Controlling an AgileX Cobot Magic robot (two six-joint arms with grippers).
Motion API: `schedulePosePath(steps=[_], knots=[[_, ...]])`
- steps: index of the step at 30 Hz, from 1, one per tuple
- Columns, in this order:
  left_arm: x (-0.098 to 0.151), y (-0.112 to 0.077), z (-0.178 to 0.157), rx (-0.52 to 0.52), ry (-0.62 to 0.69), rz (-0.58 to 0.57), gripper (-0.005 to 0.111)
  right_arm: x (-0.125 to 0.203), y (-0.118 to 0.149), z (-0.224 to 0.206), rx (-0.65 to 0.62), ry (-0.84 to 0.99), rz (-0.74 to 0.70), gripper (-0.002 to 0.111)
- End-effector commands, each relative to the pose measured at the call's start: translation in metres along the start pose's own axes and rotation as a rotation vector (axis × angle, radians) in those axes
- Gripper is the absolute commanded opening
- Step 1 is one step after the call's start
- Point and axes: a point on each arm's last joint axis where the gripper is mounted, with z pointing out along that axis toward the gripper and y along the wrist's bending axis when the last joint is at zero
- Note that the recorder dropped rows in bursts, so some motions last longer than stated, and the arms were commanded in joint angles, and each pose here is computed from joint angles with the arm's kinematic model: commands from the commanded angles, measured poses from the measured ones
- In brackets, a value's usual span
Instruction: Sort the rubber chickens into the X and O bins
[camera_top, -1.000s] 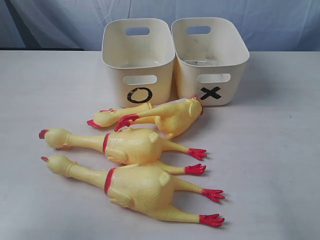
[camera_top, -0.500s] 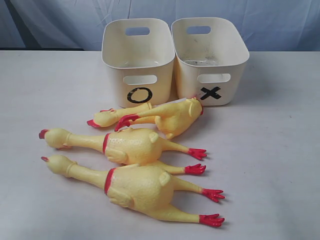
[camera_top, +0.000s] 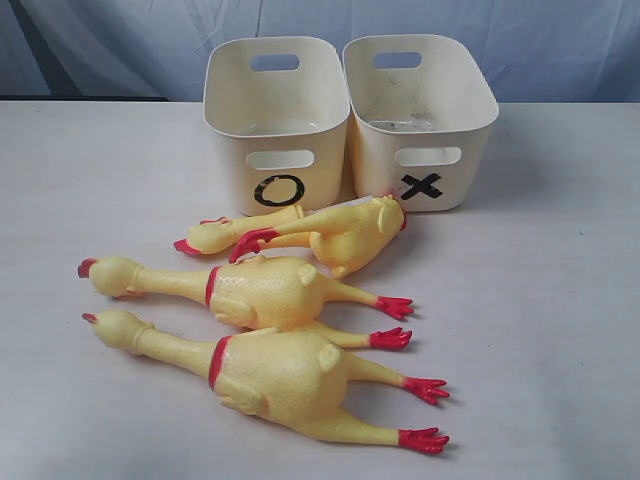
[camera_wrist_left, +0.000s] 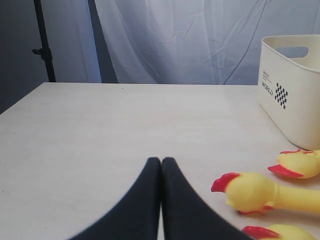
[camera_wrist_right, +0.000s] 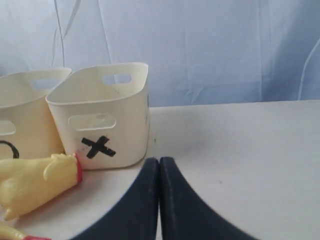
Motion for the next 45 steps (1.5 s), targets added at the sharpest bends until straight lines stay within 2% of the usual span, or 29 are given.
schedulePosePath(steps=[1, 8, 12, 13, 14, 16, 19, 22, 24, 26, 28, 32, 34, 38, 41, 45], knots=[[-0.002, 0.0, -0.001, 0.003, -0.023, -0.006, 0.0, -0.013, -0.002, -0.001, 0.022, -0.155, 0.002, 0.0], [-0.002, 0.0, -0.001, 0.003, -0.023, -0.006, 0.0, -0.033, -0.006, -0.007, 0.06, -0.38, 0.052, 0.0], [-0.002, 0.0, -0.001, 0.003, -0.023, -0.006, 0.0, -0.041, -0.01, -0.011, 0.053, -0.484, 0.24, 0.0], [-0.002, 0.0, -0.001, 0.003, -0.023, -0.006, 0.0, -0.04, -0.011, -0.011, 0.04, -0.486, 0.324, 0.0], [-0.002, 0.0, -0.001, 0.003, -0.023, -0.006, 0.0, -0.039, -0.011, -0.01, 0.002, -0.477, 0.522, 0.0], [-0.002, 0.0, -0.001, 0.003, -0.023, -0.006, 0.0, -0.039, -0.011, -0.01, -0.012, -0.478, 0.57, 0.0], [-0.002, 0.0, -0.001, 0.003, -0.023, -0.006, 0.0, -0.051, -0.005, -0.013, -0.035, -0.441, 0.475, 0.0], [-0.002, 0.0, -0.001, 0.003, -0.023, -0.006, 0.0, -0.08, 0.004, -0.025, -0.069, -0.35, 0.4, 0.0], [-0.002, 0.0, -0.001, 0.003, -0.023, -0.006, 0.0, -0.101, 0.011, -0.029, -0.074, -0.209, 0.35, 0.0], [-0.002, 0.0, -0.001, 0.003, -0.023, -0.006, 0.0, -0.123, 0.018, -0.029, -0.091, -0.065, 0.229, 0.0], [-0.002, 0.0, -0.001, 0.003, -0.023, -0.006, 0.0, -0.145, 0.027, -0.024, -0.157, 0.025, 0.069, 0.0], [-0.002, 0.0, -0.001, 0.003, -0.023, -0.006, 0.0, -0.169, 0.046, -0.009, -0.363, 0.137, -0.12, 0.0], [-0.002, 0.0, -0.001, 0.003, -0.023, -0.006, 0.0, -0.174, 0.051, 0.006, -0.438, 0.217, -0.169, 0.0], [-0.002, 0.0, -0.001, 0.003, -0.023, -0.006, 0.0, -0.173, 0.056, 0.03, -0.504, 0.299, -0.15, 0.0], [-0.002, 0.0, -0.001, 0.003, -0.023, -0.006, 0.0, -0.16, 0.066, 0.057, -0.606, 0.434, -0.177, 0.0], [-0.002, 0.0, -0.001, 0.003, -0.023, -0.006, 0.0, -0.144, 0.078, 0.083, -0.675, 0.571, -0.178, -0.001]])
